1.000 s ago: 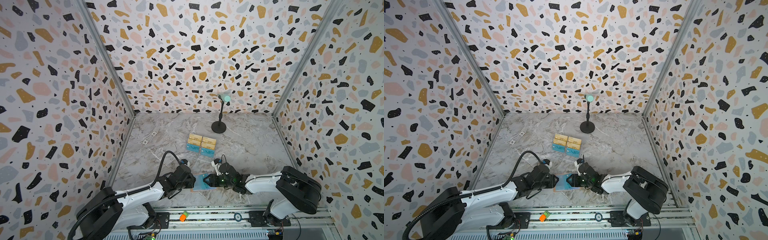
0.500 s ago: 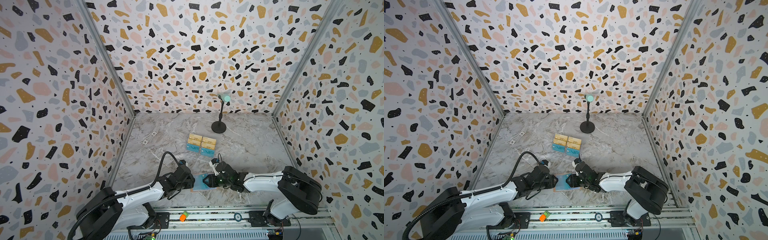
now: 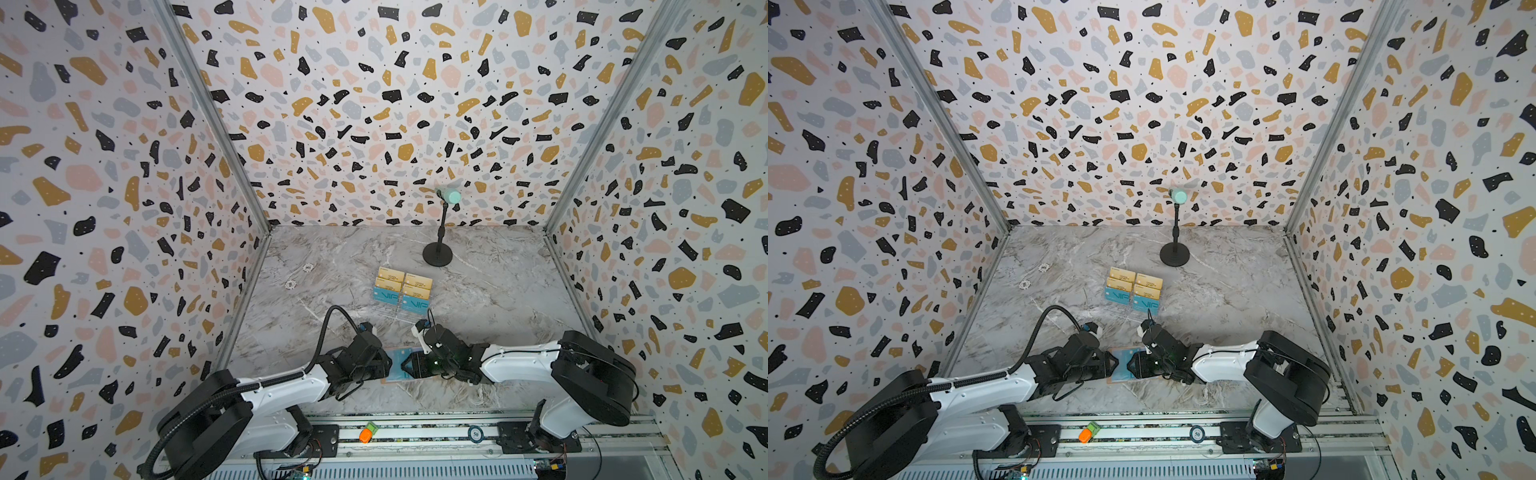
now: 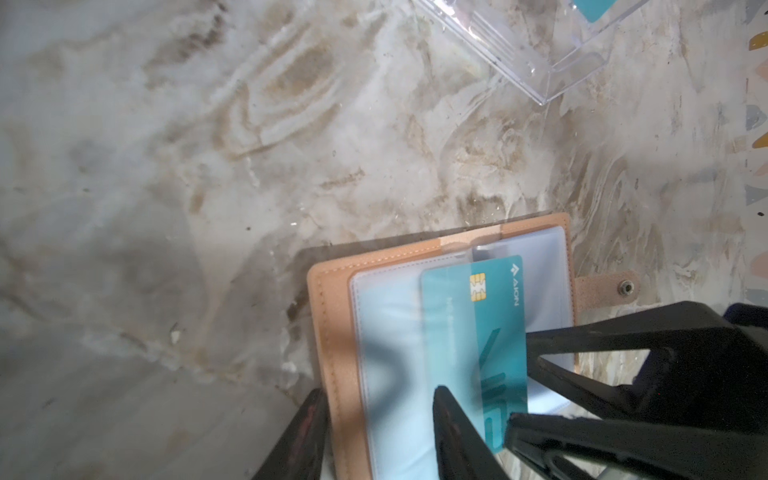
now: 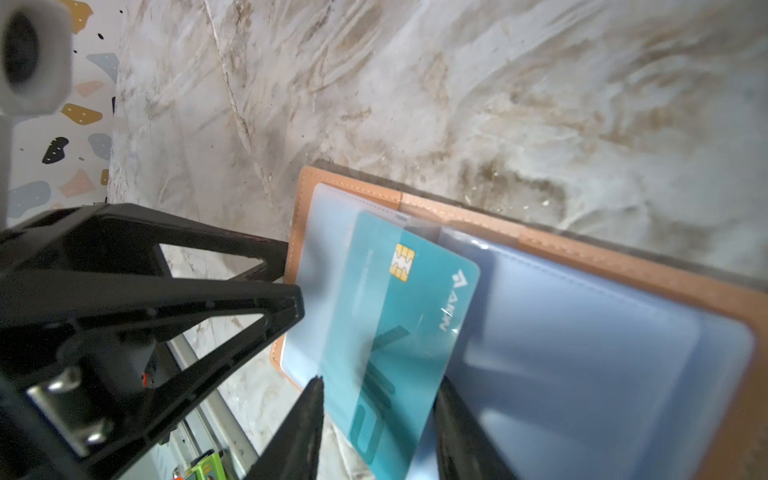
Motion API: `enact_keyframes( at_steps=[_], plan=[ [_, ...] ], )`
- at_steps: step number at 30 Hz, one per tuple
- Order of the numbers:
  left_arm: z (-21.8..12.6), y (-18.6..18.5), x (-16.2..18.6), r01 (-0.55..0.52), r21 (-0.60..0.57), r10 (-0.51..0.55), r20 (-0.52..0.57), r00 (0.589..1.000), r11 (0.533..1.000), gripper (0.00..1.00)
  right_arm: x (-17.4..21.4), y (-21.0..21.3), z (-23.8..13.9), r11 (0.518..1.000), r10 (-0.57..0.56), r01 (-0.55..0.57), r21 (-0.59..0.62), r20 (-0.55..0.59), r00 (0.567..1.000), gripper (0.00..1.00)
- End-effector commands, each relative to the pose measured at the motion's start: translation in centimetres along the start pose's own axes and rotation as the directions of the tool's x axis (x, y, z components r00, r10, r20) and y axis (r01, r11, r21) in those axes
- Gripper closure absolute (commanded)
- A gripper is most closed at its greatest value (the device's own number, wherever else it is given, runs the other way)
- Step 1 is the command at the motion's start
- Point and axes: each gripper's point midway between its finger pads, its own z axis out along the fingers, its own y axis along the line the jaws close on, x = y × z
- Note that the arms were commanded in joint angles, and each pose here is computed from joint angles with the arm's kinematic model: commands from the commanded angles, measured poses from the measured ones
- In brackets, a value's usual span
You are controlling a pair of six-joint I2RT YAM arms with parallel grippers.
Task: Put the credit cards into the card holder
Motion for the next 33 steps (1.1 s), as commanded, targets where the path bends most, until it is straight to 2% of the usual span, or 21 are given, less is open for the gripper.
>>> enact_keyframes(
  at_steps=[1,12,26,33],
  plan=[
    [0.1,-0.1,0.4,0.007,0.023,-0.007,-0.003,1.0,1.0,0.56,0.8,0.2,0.4,1.0,0.018,-0.017,0.005,-0.031,0.999,0.56],
    [0.0,-0.5,0.0,0.003,0.04,-0.004,0.016,1.0,0.999,0.58,-0.5,1.7,1.5,0.994,-0.102,0.103,0.026,-0.034,0.994,0.56],
    [0.1,-1.2,-0.1,-0.008,0.078,0.007,0.018,1.0,0.997,0.57,-1.4,4.3,1.1,0.978,-0.199,0.199,-0.058,-0.002,0.98,0.55],
    [0.0,0.5,-0.5,0.034,-0.002,-0.034,0.038,0.999,0.999,0.57,-1.5,2.0,0.1,0.975,-0.217,0.217,0.035,-0.019,0.976,0.51]
  ],
)
